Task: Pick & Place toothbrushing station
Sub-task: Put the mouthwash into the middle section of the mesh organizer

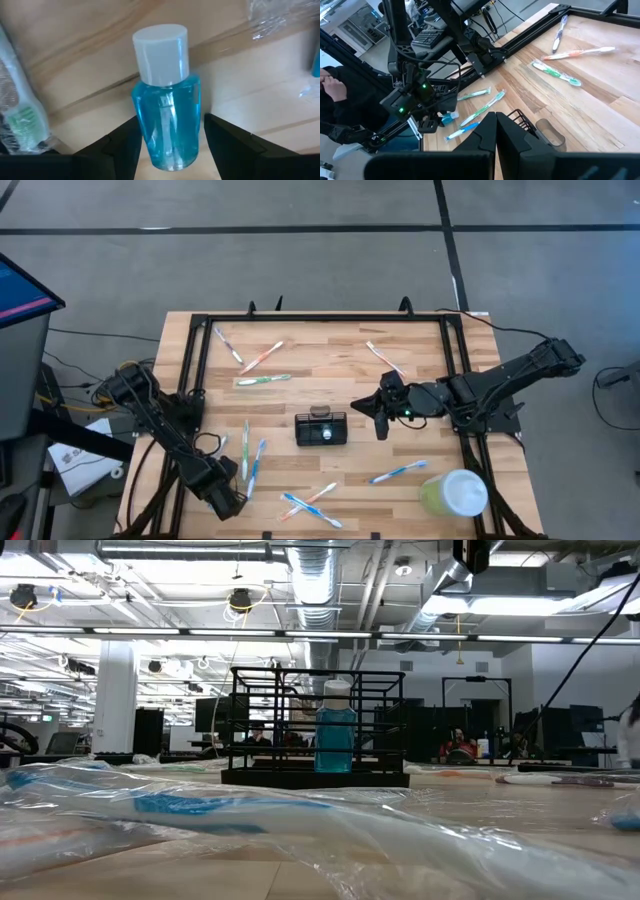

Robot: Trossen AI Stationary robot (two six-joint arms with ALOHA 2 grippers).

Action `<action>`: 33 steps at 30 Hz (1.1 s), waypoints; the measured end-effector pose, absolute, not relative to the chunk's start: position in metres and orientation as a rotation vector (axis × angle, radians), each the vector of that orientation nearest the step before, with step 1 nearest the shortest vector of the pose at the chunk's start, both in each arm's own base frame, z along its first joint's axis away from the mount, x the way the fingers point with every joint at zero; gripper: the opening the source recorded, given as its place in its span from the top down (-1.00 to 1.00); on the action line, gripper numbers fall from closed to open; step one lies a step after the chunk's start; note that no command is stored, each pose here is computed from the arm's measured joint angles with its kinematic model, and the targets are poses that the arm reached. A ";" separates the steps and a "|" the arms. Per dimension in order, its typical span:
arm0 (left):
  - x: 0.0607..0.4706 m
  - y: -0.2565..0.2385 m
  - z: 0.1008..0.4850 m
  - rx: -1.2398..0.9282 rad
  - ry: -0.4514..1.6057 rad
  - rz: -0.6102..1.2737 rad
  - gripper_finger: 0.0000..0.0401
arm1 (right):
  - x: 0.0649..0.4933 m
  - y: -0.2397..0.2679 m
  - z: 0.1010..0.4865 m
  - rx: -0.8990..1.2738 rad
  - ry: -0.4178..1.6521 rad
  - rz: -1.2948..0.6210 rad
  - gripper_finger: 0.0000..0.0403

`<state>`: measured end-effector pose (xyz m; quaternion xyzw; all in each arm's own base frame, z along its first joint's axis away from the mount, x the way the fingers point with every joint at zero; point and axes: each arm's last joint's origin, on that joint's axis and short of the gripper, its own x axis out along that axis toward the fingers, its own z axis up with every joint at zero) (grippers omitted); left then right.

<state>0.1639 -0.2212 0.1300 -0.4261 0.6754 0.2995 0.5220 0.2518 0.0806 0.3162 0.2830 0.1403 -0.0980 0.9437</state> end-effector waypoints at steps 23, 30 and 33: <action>0.165 -0.220 0.139 -0.991 1.479 0.622 0.24 | 0.252 0.080 0.316 0.581 0.295 -0.182 1.00; 0.166 -0.216 0.154 -1.026 1.331 0.597 0.26 | 0.252 0.080 0.316 0.581 0.296 -0.181 1.00; 0.167 -0.214 0.158 -1.030 1.270 0.596 0.26 | 0.252 0.080 0.316 0.583 0.296 -0.181 1.00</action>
